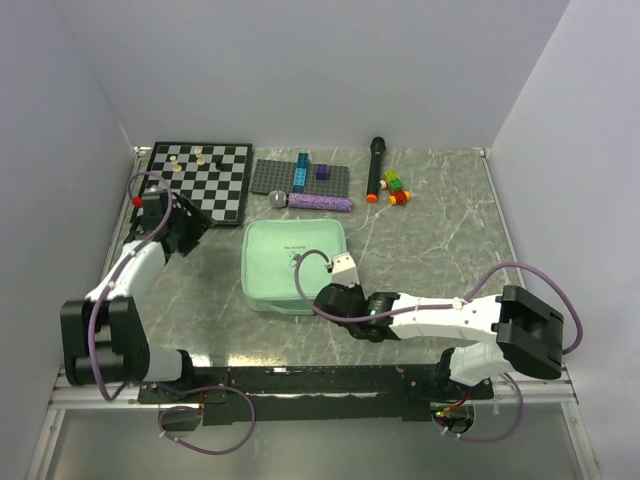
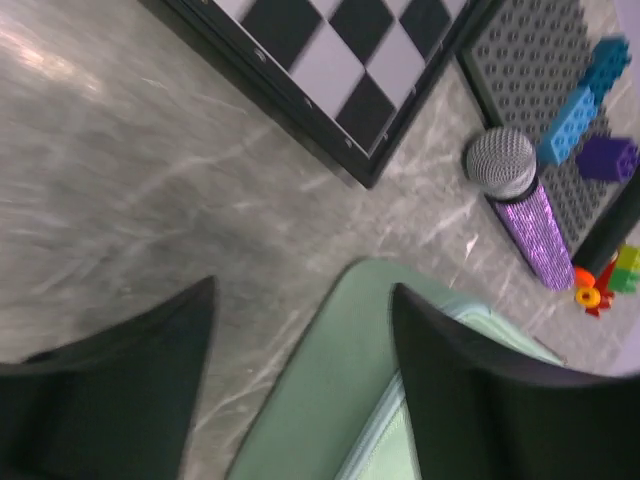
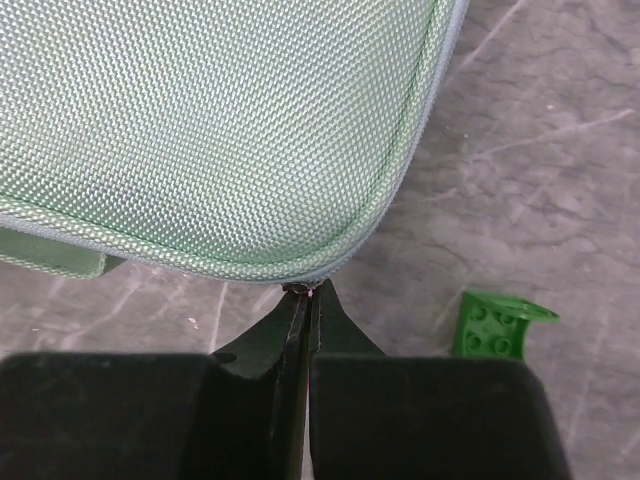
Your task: Organize the medicine kit
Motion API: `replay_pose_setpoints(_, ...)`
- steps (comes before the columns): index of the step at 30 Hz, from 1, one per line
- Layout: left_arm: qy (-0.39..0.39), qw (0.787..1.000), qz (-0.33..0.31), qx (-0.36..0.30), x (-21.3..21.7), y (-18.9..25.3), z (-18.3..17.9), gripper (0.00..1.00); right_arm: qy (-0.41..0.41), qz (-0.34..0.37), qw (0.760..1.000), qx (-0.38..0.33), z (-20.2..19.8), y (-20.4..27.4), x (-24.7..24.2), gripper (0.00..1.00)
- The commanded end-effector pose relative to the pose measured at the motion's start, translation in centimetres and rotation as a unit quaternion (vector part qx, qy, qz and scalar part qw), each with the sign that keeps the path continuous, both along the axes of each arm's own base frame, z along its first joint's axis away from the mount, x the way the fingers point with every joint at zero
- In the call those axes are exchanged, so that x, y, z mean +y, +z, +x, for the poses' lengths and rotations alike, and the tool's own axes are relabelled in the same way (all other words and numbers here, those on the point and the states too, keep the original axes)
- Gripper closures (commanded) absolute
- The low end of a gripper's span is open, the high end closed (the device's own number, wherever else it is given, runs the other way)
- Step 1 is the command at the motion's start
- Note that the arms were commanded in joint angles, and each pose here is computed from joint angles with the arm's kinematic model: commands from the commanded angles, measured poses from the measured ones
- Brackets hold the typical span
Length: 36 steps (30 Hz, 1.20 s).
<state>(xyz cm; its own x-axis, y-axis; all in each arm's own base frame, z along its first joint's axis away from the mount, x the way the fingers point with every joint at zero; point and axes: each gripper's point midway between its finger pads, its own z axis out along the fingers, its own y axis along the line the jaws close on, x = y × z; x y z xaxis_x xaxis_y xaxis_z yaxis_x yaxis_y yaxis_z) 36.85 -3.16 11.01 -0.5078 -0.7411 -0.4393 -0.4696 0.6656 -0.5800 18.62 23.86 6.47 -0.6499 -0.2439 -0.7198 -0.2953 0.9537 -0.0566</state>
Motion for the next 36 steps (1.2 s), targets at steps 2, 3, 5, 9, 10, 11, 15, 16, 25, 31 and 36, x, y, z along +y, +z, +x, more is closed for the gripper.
replay_pose_setpoints(2,0.019,0.997,0.006,-0.074,-0.3,5.2,-3.4,0.01,-0.02,-0.059,0.997,-0.038,0.1,0.8,-1.3,1.0)
replay_pose_setpoints(3,-0.006,0.997,-0.001,-0.082,-2.3,5.7,-4.7,0.03,-0.019,-0.058,0.997,-0.039,0.1,0.9,-1.2,1.0)
replay_pose_setpoints(5,-0.055,0.993,0.0,-0.103,-6.0,6.8,-7.9,0.03,-0.012,-0.053,0.998,-0.038,0.0,0.8,-0.9,1.0)
replay_pose_setpoints(9,-0.13,0.989,-0.016,-0.067,-11.2,4.8,-14.0,0.04,-0.01,-0.051,0.998,-0.042,0.1,0.9,-1.0,1.0)
replay_pose_setpoints(10,-0.147,0.988,-0.019,-0.053,-11.8,4.1,-15.3,0.04,-0.01,-0.05,0.998,-0.042,0.1,0.9,-1.0,1.0)
replay_pose_setpoints(11,-0.161,0.986,-0.023,-0.043,-12.4,3.5,-16.4,0.04,-0.009,-0.048,0.998,-0.044,0.1,1.0,-1.0,1.0)
replay_pose_setpoints(15,-0.223,0.974,-0.041,-0.01,-14.6,1.8,-20.3,0.04,-0.009,-0.046,0.998,-0.049,0.3,1.2,-0.9,1.0)
replay_pose_setpoints(16,-0.239,0.97,-0.047,-0.006,-15.3,1.6,-21.0,0.07,-0.009,-0.047,0.998,-0.051,0.4,1.2,-0.9,1.0)
replay_pose_setpoints(25,-0.314,0.948,0.025,0.033,-20.2,-1.3,-21.9,0.04,-0.003,-0.035,0.998,-0.054,0.6,2.0,0.1,1.0)
replay_pose_setpoints(31,-0.267,0.961,0.058,0.035,-20.1,-3.2,-19.8,0.0,0.001,-0.029,0.998,-0.051,0.4,2.3,0.2,1.0)
replay_pose_setpoints(36,-0.191,0.98,0.05,0.014,-18.4,-3.8,-18.0,0.04,0.009,-0.012,0.999,-0.042,-0.1,2.2,0.7,1.0)
